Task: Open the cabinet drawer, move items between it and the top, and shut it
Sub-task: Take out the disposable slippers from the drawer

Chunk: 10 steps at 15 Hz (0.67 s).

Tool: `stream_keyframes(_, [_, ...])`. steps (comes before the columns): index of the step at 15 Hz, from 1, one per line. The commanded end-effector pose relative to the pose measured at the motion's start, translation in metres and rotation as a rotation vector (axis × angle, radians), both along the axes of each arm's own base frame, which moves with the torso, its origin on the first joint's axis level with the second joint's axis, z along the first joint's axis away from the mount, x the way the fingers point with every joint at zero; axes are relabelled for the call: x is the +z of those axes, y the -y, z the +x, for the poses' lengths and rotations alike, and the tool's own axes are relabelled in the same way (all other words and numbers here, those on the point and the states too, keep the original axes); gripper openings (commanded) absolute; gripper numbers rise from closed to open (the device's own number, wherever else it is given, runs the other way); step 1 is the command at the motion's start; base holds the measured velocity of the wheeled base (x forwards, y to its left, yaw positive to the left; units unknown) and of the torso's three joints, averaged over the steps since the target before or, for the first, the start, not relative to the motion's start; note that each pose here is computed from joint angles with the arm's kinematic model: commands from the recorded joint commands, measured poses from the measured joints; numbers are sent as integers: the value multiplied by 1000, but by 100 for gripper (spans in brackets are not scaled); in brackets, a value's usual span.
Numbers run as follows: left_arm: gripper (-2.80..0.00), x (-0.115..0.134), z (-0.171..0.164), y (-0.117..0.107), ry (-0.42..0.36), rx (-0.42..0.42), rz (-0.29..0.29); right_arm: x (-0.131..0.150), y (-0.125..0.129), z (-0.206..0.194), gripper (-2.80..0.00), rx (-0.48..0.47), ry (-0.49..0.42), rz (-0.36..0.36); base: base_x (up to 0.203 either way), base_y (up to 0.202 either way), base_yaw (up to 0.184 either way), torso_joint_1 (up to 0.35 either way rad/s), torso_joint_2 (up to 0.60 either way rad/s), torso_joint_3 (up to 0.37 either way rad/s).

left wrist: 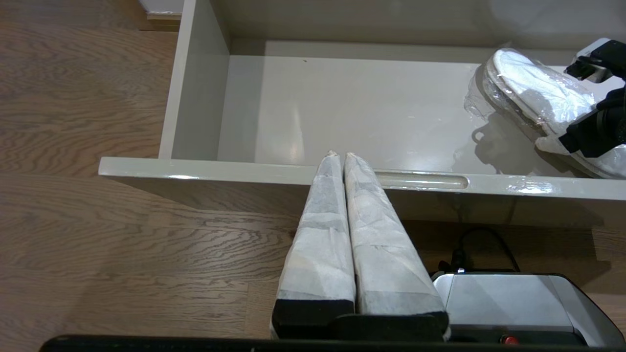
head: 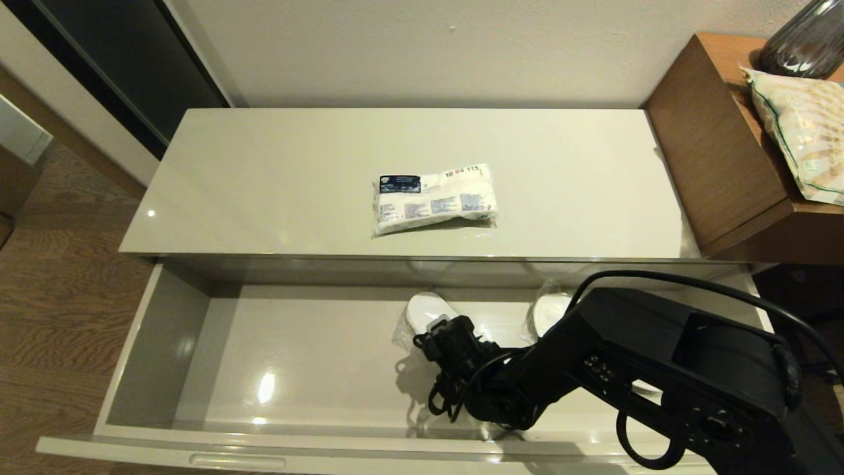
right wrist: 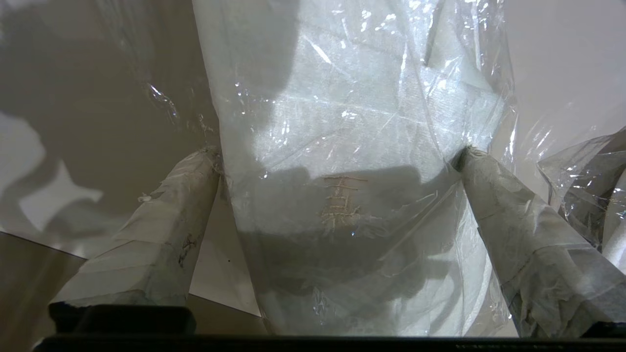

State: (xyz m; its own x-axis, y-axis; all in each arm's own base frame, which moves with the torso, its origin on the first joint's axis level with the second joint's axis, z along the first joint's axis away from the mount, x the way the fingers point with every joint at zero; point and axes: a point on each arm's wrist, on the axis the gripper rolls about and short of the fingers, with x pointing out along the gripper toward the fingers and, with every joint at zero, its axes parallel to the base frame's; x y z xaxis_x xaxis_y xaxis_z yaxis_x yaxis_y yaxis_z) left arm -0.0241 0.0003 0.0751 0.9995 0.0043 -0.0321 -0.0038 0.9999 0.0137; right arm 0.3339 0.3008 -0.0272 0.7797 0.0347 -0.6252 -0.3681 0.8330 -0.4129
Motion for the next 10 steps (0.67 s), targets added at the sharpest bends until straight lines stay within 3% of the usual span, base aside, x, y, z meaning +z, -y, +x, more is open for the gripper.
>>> stream_keyframes(1, [-280,0,0,0,-2,0,-1,0,0,0,0,-1,3,-1,0,0,0,0,0,0])
stream_keyframes(2, [-280,0,0,0,0,0,0,1,0,-1,-280,-1,-7,-15,0,0,0,0,0,0])
stream_keyframes(4, [-280,0,0,0,0,0,-1,4,2,-3,-280,-5,-18,-20,0,0,0,0,0,0])
stream_keyframes(10, [-280,0,0,0,-2,0,0,62,13,-15,-280,-37,-15,47,0,0,0,0,0,0])
